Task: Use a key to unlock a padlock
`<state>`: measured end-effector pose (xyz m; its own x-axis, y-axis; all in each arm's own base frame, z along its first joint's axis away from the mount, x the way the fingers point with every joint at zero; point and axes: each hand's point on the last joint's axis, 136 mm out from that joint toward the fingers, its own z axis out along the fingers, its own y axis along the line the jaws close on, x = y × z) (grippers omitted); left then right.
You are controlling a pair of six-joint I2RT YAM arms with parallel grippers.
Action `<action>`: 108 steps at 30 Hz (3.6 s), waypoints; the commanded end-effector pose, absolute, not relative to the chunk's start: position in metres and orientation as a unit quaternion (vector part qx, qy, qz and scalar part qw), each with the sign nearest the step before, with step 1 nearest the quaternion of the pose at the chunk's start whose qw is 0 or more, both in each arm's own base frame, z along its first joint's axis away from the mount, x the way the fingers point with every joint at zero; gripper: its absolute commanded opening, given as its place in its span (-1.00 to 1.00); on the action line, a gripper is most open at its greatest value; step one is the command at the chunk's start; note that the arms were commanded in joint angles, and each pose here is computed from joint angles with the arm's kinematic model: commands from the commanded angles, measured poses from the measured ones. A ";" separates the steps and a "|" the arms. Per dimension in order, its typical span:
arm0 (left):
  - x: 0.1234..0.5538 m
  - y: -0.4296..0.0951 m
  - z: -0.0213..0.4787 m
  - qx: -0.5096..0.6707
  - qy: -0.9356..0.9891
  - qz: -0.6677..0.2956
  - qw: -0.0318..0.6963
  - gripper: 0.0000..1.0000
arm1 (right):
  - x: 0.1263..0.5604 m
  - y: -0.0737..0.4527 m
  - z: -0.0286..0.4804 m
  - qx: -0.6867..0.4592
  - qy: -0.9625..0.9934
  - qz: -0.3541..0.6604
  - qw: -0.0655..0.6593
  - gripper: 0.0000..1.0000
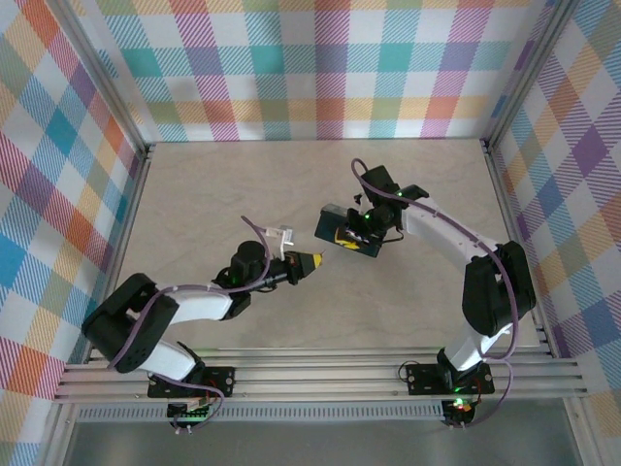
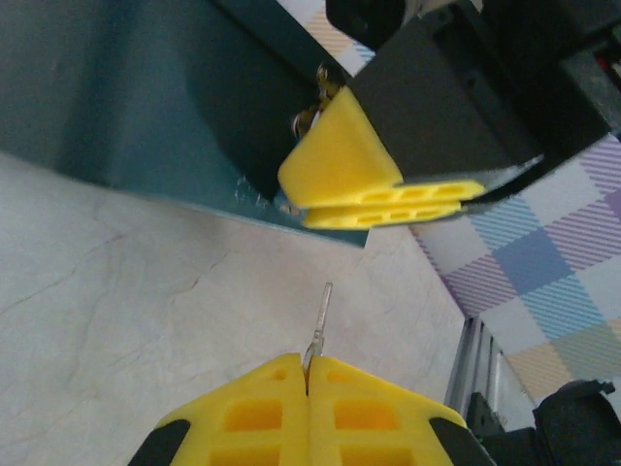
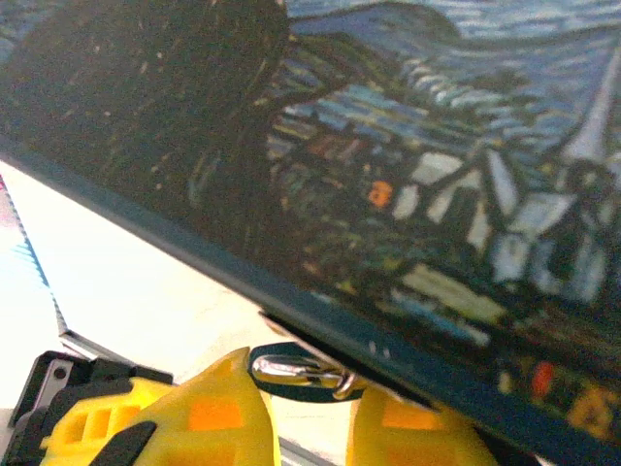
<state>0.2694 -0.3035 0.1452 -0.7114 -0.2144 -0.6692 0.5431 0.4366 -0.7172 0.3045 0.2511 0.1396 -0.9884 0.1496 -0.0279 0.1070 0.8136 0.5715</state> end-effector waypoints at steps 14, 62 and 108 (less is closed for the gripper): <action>0.294 -0.336 0.162 0.101 0.707 -0.591 0.375 -1.00 | 0.316 0.256 0.157 0.078 0.935 0.345 0.027 -1.00; 0.299 -0.343 0.147 0.128 0.733 -0.514 0.427 -1.00 | 0.321 0.253 0.158 0.077 0.933 0.351 0.030 -1.00; 0.258 -0.240 0.088 0.073 0.856 -0.335 0.387 -1.00 | 0.309 0.247 0.071 -0.058 0.972 0.139 0.178 -0.50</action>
<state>0.2594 -0.2504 0.0958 -0.6892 -0.1594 -0.7068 0.3976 0.7323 -0.5529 0.2909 0.2529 0.0718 -0.9581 -0.0543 -0.2812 -0.1382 0.9476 0.2881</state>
